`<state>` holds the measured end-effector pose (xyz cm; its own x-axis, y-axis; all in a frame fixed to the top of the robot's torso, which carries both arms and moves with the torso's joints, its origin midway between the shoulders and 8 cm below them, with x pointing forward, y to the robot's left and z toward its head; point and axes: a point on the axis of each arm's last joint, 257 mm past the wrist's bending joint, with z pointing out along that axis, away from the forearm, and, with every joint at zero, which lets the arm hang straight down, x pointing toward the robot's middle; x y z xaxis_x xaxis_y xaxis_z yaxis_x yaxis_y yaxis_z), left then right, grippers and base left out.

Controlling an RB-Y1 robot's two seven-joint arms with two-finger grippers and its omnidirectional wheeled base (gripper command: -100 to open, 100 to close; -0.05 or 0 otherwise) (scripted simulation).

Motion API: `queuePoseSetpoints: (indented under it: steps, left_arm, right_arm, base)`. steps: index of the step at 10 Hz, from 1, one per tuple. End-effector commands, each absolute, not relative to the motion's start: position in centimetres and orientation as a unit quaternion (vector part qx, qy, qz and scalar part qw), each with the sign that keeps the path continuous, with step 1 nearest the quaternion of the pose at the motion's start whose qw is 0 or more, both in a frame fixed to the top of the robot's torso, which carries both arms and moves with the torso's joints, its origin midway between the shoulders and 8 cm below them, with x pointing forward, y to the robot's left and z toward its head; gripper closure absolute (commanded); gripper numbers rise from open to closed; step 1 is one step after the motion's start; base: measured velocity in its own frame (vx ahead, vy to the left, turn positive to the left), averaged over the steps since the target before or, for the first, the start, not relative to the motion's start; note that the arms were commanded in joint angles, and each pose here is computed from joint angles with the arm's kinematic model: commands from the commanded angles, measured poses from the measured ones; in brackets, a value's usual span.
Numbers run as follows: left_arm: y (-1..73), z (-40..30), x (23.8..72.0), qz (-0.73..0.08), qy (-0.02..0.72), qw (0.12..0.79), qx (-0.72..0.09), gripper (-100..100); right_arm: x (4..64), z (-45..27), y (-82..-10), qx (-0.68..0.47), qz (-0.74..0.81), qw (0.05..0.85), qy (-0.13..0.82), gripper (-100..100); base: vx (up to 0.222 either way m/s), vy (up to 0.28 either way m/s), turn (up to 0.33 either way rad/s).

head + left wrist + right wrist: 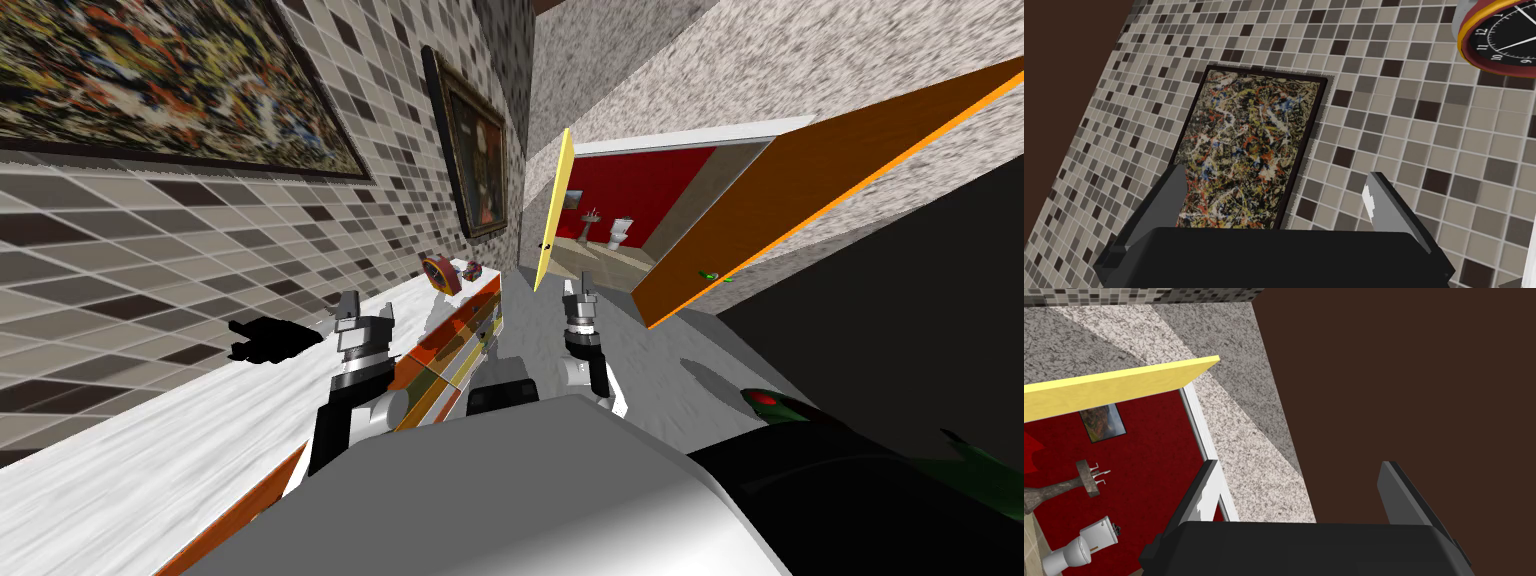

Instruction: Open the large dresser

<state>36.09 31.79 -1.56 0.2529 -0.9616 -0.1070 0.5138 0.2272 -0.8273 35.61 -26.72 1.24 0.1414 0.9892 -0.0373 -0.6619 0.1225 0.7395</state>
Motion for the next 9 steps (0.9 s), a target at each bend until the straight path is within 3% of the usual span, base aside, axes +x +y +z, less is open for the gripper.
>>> queuePoseSetpoints:
  steps: [1,9]
  left_arm:
    - [31.79,-1.56,36.09,-0.518,0.325,0.713,-0.344,0]
    - [31.79,-1.54,36.09,-0.518,0.325,0.713,-0.344,0]
  right_arm:
    - [35.61,1.24,-26.71,0.294,0.593,0.696,0.278,0]
    - [35.60,1.25,-26.71,0.294,0.593,0.696,0.278,0]
  base:
    - [0.000,0.000,0.000]
    - [0.000,0.000,0.000]
